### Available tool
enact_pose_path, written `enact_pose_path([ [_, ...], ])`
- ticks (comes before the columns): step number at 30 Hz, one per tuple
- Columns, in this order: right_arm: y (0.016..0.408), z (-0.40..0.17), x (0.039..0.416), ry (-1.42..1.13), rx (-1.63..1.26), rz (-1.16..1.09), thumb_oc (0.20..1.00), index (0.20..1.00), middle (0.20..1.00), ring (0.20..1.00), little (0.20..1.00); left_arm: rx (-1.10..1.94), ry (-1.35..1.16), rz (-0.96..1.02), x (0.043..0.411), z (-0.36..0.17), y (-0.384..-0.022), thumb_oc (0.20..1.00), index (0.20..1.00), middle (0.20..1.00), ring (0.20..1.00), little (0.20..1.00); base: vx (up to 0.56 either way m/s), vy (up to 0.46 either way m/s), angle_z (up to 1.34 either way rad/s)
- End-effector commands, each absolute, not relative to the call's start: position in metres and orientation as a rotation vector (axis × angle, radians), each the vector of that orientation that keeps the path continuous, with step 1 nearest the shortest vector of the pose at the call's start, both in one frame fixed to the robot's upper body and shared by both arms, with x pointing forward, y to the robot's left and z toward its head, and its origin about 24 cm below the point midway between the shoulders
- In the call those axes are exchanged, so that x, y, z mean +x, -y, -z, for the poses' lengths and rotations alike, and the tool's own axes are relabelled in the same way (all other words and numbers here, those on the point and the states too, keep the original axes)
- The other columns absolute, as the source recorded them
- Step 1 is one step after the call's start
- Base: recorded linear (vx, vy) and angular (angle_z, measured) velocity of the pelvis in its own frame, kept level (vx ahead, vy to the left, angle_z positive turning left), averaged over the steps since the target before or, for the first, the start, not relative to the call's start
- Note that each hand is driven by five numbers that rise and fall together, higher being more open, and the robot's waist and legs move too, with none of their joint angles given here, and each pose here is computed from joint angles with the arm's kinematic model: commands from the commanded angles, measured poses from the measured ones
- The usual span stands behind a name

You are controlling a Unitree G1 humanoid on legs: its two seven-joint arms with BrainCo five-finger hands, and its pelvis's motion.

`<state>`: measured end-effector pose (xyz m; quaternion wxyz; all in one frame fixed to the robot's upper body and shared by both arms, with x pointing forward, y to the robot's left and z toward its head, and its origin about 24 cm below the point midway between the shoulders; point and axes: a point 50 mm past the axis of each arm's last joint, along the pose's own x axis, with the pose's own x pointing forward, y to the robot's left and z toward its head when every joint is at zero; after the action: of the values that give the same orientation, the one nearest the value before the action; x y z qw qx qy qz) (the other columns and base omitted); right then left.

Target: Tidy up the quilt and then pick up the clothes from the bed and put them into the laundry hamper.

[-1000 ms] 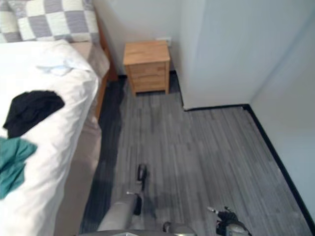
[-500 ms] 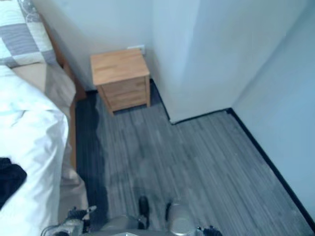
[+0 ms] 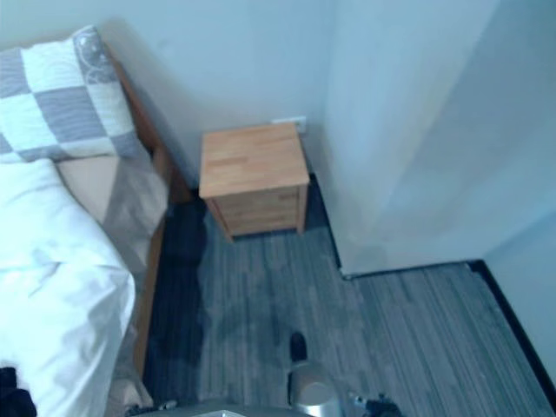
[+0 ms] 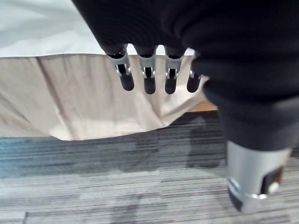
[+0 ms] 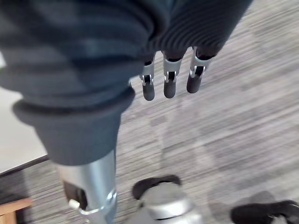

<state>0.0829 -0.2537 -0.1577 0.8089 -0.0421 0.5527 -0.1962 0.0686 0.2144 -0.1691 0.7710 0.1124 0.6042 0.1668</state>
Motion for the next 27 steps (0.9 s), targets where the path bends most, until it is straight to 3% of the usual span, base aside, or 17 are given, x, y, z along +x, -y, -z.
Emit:
enact_pose_path([
  [1, 0.274, 0.15, 0.083, -1.132, -0.125, 0.421, 1.0, 1.0, 1.0, 1.0, 1.0, 0.293, -1.256, -0.317, 0.08, 0.166, -0.211, 1.0, 1.0, 1.0, 1.0, 1.0, 0.4, 0.035, 0.05],
  [7, 0.261, 0.147, 0.107, -1.064, -0.124, 0.392, 1.0, 1.0, 1.0, 1.0, 1.0, 0.32, -1.251, -0.281, 0.086, 0.164, -0.221, 1.0, 1.0, 1.0, 1.0, 1.0, 0.26, 0.139, 0.0],
  [12, 0.246, 0.156, 0.093, -1.142, -0.182, 0.302, 1.0, 1.0, 1.0, 1.0, 1.0, 0.299, -1.257, -0.409, 0.094, 0.161, -0.226, 1.0, 1.0, 1.0, 1.0, 1.0, 0.24, 0.196, -0.05],
  [19, 0.231, 0.163, 0.081, -1.194, -0.155, 0.276, 1.0, 1.0, 1.0, 1.0, 1.0, 0.319, -1.253, -0.457, 0.111, 0.156, -0.232, 1.0, 1.0, 1.0, 1.0, 1.0, 0.24, -0.277, 1.46],
  [23, 0.225, 0.164, 0.081, -1.172, -0.088, 0.276, 1.0, 1.0, 1.0, 1.0, 1.0, 0.329, -1.34, -0.496, 0.089, 0.159, -0.238, 1.0, 1.0, 1.0, 1.0, 1.0, 0.25, -0.376, 2.4],
  [27, 0.219, 0.16, 0.096, -1.129, -0.076, 0.234, 1.0, 1.0, 1.0, 1.0, 1.0, 0.384, -1.448, -0.519, 0.055, 0.163, -0.246, 1.0, 1.0, 1.0, 1.0, 1.0, 0.13, -0.366, 0.5],
])
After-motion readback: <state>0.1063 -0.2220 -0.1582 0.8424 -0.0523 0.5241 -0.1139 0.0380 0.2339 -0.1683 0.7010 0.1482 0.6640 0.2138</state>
